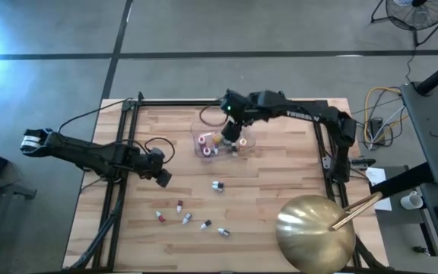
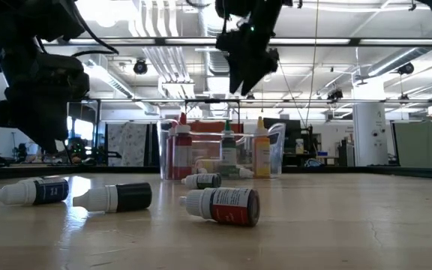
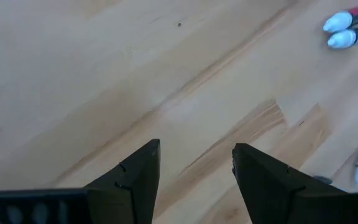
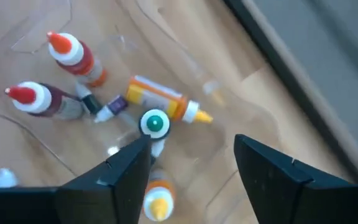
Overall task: Pick & Place food coloring
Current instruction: Remove the top large yellow food coloring bottle from the transparent bin
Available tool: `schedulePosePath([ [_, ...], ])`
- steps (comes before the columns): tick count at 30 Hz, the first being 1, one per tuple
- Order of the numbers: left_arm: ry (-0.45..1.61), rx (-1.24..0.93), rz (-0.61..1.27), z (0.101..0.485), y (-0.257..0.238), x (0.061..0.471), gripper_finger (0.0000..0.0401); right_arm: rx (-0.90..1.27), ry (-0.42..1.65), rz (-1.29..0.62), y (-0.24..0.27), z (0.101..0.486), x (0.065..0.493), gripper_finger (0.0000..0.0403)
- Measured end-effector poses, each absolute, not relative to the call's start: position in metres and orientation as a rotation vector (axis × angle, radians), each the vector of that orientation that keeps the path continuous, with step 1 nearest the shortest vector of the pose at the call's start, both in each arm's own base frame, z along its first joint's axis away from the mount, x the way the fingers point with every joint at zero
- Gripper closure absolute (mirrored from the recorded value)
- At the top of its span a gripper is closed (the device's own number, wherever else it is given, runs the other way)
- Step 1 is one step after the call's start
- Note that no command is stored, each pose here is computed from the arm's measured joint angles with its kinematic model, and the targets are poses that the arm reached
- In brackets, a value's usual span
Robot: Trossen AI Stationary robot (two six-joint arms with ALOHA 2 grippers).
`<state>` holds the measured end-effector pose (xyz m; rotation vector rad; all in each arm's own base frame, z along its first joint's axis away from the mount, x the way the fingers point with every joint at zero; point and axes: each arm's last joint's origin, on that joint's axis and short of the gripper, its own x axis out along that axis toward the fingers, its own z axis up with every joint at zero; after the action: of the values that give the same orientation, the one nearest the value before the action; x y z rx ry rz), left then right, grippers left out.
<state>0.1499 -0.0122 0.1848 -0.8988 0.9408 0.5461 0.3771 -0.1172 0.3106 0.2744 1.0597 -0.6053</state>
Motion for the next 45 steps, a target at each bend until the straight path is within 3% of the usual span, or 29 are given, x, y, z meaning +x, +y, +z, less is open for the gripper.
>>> schedulePosePath([
  [5, 0.842, -0.891, 0.532, 0.209, -0.010, 0.158, 0.0227, 0.490, 1.023, -0.658, -0.152, 0.311, 0.364, 0.0198],
  [12, 0.615, -0.783, 0.654, 0.253, 0.012, 0.169, 0.0227, 0.568, 1.021, -0.638, -0.172, 0.309, 0.356, 0.0201],
  [19, 0.519, -0.735, 0.793, 0.274, 0.050, 0.165, 0.0227, 0.662, 1.087, -0.607, -0.176, 0.287, 0.364, 0.0209],
  [34, 0.708, -0.727, 0.836, 0.239, 0.090, 0.156, 0.0227, 0.980, 1.005, -0.757, -0.187, 0.239, 0.394, 0.0209],
  [45, 0.829, -0.578, 0.785, 0.226, 0.101, 0.165, 0.0227, 1.109, 1.016, -0.819, -0.191, 0.213, 0.403, 0.0209],
])
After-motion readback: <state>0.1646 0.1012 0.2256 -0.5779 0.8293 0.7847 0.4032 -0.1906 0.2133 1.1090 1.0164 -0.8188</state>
